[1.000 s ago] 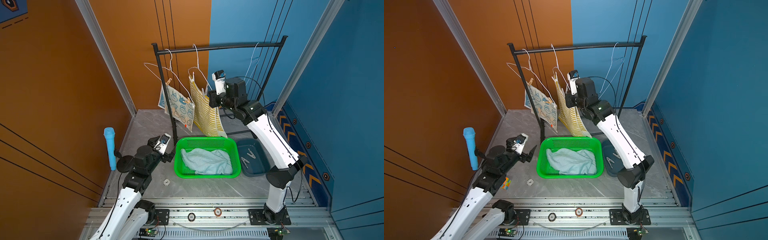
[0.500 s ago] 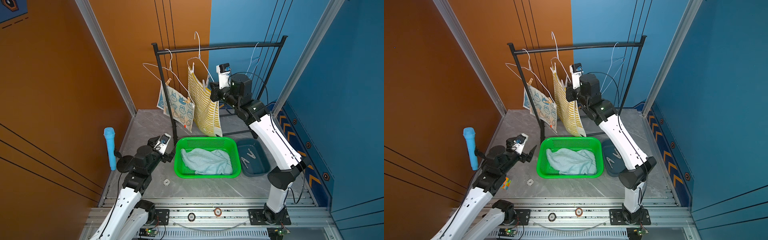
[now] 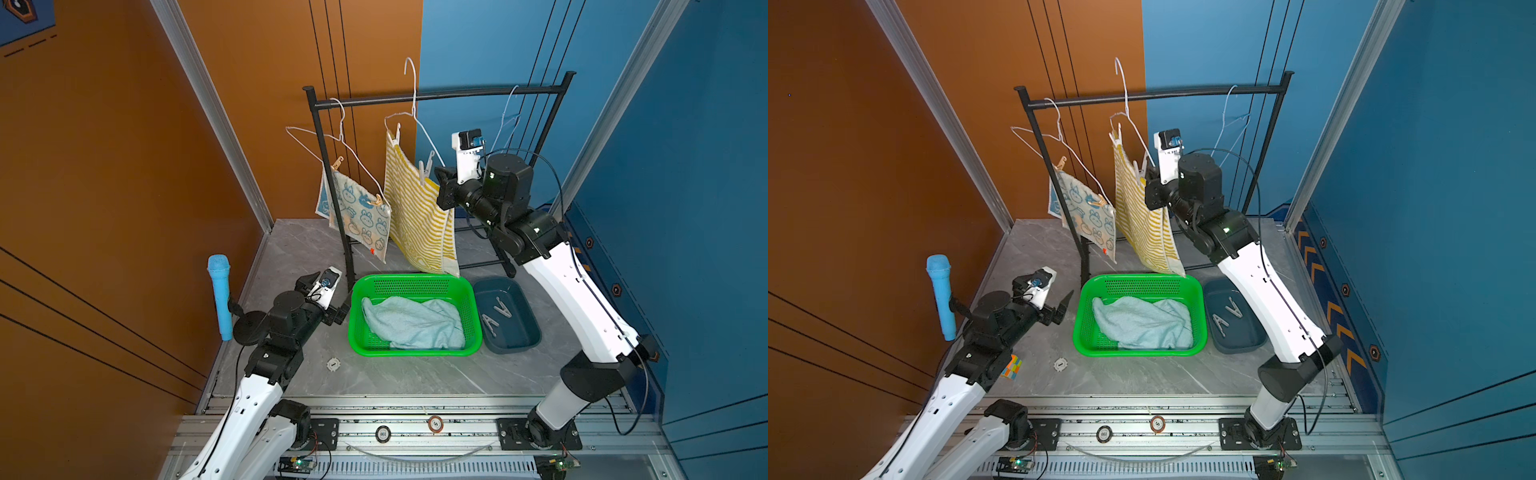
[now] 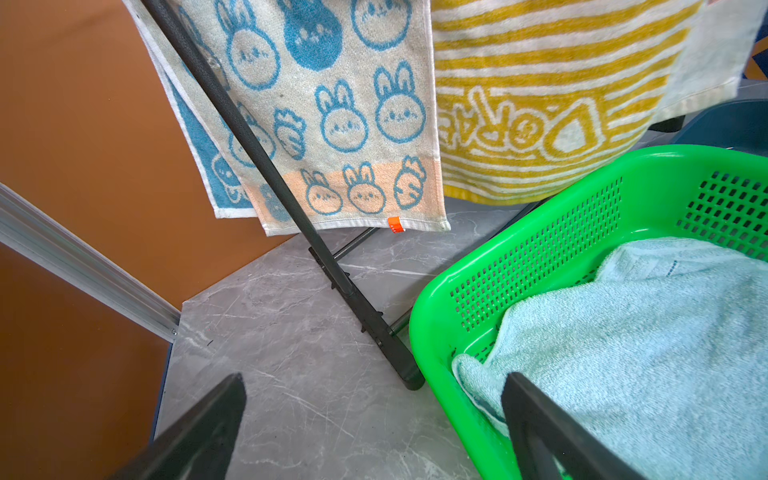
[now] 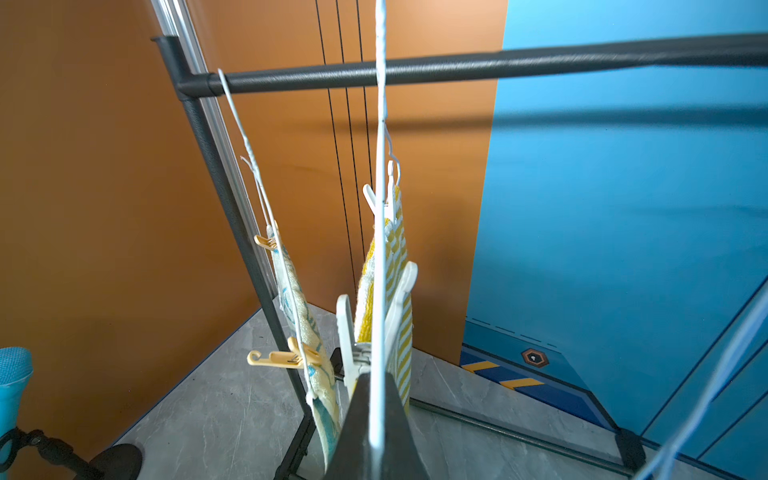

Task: Remove the clothespins securing towels to the hanger
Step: Pick up the hanger from the clothesline.

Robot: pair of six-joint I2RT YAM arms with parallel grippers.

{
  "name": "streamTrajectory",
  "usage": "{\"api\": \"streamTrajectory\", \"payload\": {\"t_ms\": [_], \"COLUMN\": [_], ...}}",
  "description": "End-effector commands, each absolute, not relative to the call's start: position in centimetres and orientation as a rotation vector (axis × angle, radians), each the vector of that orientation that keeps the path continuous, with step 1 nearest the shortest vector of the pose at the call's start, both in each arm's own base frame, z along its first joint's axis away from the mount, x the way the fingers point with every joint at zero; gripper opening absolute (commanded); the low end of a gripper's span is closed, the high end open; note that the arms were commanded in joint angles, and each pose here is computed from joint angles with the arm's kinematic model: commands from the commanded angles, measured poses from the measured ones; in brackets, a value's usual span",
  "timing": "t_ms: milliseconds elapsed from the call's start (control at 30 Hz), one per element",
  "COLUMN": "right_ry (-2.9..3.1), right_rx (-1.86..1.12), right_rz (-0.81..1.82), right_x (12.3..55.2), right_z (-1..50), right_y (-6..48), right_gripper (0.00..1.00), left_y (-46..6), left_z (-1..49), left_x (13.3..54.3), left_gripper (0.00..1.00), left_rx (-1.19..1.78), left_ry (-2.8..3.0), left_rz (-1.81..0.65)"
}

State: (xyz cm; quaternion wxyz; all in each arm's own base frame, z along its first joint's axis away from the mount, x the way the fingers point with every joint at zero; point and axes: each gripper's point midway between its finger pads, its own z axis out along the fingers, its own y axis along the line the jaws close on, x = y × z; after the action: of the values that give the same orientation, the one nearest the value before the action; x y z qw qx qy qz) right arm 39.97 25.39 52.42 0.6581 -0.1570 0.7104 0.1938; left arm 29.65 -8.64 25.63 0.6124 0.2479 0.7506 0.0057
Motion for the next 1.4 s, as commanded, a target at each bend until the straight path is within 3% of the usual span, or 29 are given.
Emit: {"api": "streamTrajectory", "payload": {"t_ms": [0,400,667,1033,1367], "right_ry": [1.5,1.511,1.525,1.563,1.546], "right_rx": [-0.354,-0.417,-0.457,-0.554,-0.635], "right_rz": [0.447,0.515,0.616,0.781,0.93], "right_x": [36.1,26.3,22.3,19.2,20.9], "right_z": [56.5,57.1,56.1,54.1,53.1], "right_y": [22.7,17.8,16.8,17.8,20.7], "right_gripper": [0.0,0.0,0.0,0.0,0.0], "left_y": [-8.5,-8.1,-7.8,-7.5,-7.2], "left_z": [25.6,26.1,26.4,26.5,26.9], "left_x": [29.6,29.6,29.5,29.6,29.5], "left_gripper": [0.98,0.98,0.98,0.98,0.99], "left_rx": [0.566,0.553,0.543,0.535,0.527], "left_ry": [1.723,1.691,1.673,1.666,1.656], "left_rz": [0.006,0.022,0.03,0.04,0.047]}}
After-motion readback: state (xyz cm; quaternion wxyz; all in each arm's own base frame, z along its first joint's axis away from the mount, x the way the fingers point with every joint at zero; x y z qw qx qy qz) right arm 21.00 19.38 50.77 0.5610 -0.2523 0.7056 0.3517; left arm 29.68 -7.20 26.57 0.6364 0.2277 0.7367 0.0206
